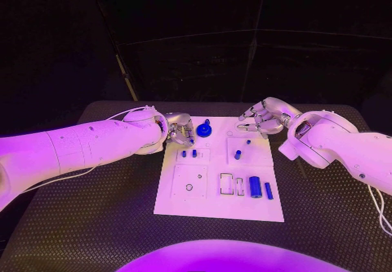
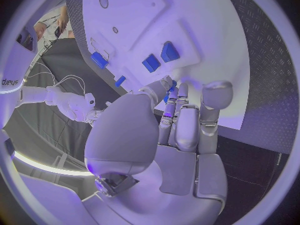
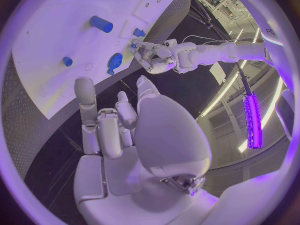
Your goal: Assemble the parts on the task board
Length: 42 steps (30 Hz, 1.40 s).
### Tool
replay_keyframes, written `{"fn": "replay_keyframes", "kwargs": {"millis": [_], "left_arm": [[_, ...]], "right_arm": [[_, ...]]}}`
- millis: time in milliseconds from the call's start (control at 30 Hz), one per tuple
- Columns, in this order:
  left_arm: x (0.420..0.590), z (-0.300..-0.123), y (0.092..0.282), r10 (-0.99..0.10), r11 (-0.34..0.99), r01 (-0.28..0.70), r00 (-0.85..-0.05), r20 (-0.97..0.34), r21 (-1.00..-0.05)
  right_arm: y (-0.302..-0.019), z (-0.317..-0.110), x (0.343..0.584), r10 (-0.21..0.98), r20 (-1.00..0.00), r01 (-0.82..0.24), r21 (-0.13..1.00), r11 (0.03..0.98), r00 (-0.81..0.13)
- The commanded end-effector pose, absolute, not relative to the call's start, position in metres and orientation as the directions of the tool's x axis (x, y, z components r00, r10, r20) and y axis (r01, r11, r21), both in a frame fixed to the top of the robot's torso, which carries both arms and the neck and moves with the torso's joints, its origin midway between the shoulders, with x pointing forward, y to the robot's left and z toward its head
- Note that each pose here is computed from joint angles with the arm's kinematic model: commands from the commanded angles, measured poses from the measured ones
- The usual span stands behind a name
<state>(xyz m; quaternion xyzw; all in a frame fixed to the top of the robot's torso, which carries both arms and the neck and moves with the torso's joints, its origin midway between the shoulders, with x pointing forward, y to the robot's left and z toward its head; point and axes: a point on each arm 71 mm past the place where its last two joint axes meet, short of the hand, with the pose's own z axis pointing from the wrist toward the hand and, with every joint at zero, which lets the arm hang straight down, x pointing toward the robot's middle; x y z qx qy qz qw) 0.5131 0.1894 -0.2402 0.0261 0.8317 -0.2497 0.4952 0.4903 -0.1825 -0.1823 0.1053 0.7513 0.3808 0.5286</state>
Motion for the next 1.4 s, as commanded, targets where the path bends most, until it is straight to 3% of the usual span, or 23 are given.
{"fn": "replay_keyframes", "kwargs": {"millis": [33, 867, 1200, 1400], "left_arm": [[0.513, -0.241, 0.19, -0.2, 0.879, 0.28, -0.519, -0.831, -0.386], [0.514, -0.24, 0.198, -0.246, 0.879, 0.241, -0.511, -0.824, -0.412], [0.508, -0.231, 0.232, -0.347, 0.853, 0.191, -0.487, -0.802, -0.485], [0.508, -0.215, 0.252, -0.519, 0.754, 0.174, -0.433, -0.737, -0.634]], "right_arm": [[-0.181, -0.181, 0.49, 0.56, -0.713, -0.254, 0.686, 0.682, -0.422], [-0.186, -0.182, 0.493, 0.562, -0.715, -0.24, 0.682, 0.691, -0.415], [-0.2, -0.183, 0.497, 0.488, -0.797, -0.281, 0.59, 0.757, -0.356], [-0.205, -0.182, 0.498, 0.354, -0.892, -0.358, 0.44, 0.824, -0.281]]}}
